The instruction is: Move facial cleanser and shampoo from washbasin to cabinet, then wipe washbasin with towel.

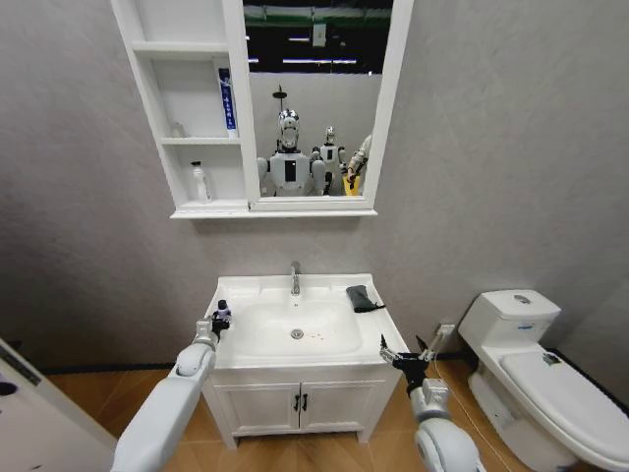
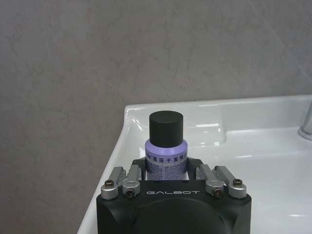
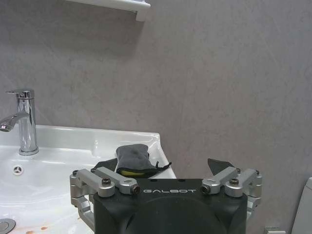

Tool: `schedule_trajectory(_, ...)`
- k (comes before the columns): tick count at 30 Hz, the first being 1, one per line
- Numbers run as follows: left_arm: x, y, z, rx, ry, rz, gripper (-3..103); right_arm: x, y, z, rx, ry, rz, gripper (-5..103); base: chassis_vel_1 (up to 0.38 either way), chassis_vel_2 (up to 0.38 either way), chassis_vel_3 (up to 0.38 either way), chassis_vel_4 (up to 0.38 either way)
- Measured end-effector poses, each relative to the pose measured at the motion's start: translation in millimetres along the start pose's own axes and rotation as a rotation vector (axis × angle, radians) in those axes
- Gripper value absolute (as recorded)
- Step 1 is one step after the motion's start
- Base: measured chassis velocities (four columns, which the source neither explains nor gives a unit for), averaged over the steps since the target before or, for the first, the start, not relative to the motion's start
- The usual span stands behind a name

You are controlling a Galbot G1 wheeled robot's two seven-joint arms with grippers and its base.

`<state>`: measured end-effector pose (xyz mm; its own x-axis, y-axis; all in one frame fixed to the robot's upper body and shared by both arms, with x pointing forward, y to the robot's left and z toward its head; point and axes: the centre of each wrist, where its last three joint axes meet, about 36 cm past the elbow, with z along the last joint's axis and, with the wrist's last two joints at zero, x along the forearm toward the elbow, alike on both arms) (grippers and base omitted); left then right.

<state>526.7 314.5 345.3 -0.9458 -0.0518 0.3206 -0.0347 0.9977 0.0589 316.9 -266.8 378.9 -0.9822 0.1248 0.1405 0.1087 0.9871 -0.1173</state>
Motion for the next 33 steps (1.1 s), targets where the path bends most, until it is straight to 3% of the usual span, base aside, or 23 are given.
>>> schedule_trajectory(5,29.4,-10.9,-40.0,0.039,-0.092,-0.04,43,-0.2,-0.2,-1.8,0.005,-0.004,0.0,100,0.0,0.0,0.0,0.0)
schedule_trajectory(9,83.1,-29.9,-118.7,0.079,-0.178,-0.033,43,0.3,3.2,-1.4,0.015,-0.003,-0.006,100,0.0,0.0,0.0,0.0)
schedule_trajectory(10,83.1,-29.9,-118.7,0.079,-0.178,-0.033,43,0.3,3.2,-1.4,0.015,-0.003,-0.006,100,0.0,0.0,0.0,0.0)
schedule_trajectory(11,97.3,-36.6,-153.9,0.082,-0.199,-0.014,43,1.1,6.8,-2.1,0.016,-0.006,-0.009,100,0.0,0.0,0.0,0.0)
schedule_trajectory(12,104.6,-38.4,-179.4,0.081,-0.203,-0.002,43,2.2,9.3,-4.1,0.014,-0.01,-0.012,100,0.0,0.0,0.0,0.0)
schedule_trajectory(13,104.6,-38.4,-179.4,0.081,-0.203,-0.002,43,2.2,9.3,-4.1,0.014,-0.01,-0.012,100,0.0,0.0,0.0,0.0)
schedule_trajectory(14,113.9,-38.1,-213.0,0.073,-0.203,0.012,43,3.9,11.6,-6.7,0.011,-0.012,-0.016,100,0.0,0.0,0.0,0.0)
schedule_trajectory(16,124.7,-34.4,-252.6,0.052,-0.203,0.037,43,6.0,12.3,-8.9,0.012,-0.013,-0.018,100,0.0,0.0,0.0,0.0)
schedule_trajectory(17,124.7,-34.4,-252.6,0.052,-0.203,0.037,43,6.0,12.3,-8.9,0.012,-0.013,-0.018,100,0.0,0.0,0.0,0.0)
schedule_trajectory(18,128.8,-32.2,-276.6,0.039,-0.207,0.055,43,7.2,12.2,-8.9,0.012,-0.01,-0.019,100,0.0,0.0,0.0,0.0)
schedule_trajectory(19,128.8,-32.2,-276.6,0.039,-0.207,0.055,43,7.2,12.2,-8.9,0.012,-0.01,-0.019,100,0.0,0.0,0.0,0.0)
schedule_trajectory(21,124.1,-30.2,-317.9,0.026,-0.236,0.067,43,8.9,11.9,-8.1,0.013,-0.005,-0.021,100,0.0,0.0,0.0,0.0)
schedule_trajectory(22,124.1,-30.2,-317.9,0.026,-0.236,0.067,43,8.9,11.9,-8.1,0.013,-0.005,-0.021,100,0.0,0.0,0.0,0.0)
schedule_trajectory(25,96.8,-34.9,-361.2,0.022,-0.248,0.071,43,10.5,13.5,-4.2,0.011,0.007,-0.022,100,0.0,0.0,0.0,0.0)
schedule_trajectory(33,55.6,-36.2,-405.9,0.016,-0.267,0.075,43,12.6,13.8,2.2,0.011,0.01,-0.02,100,0.0,0.0,0.0,0.0)
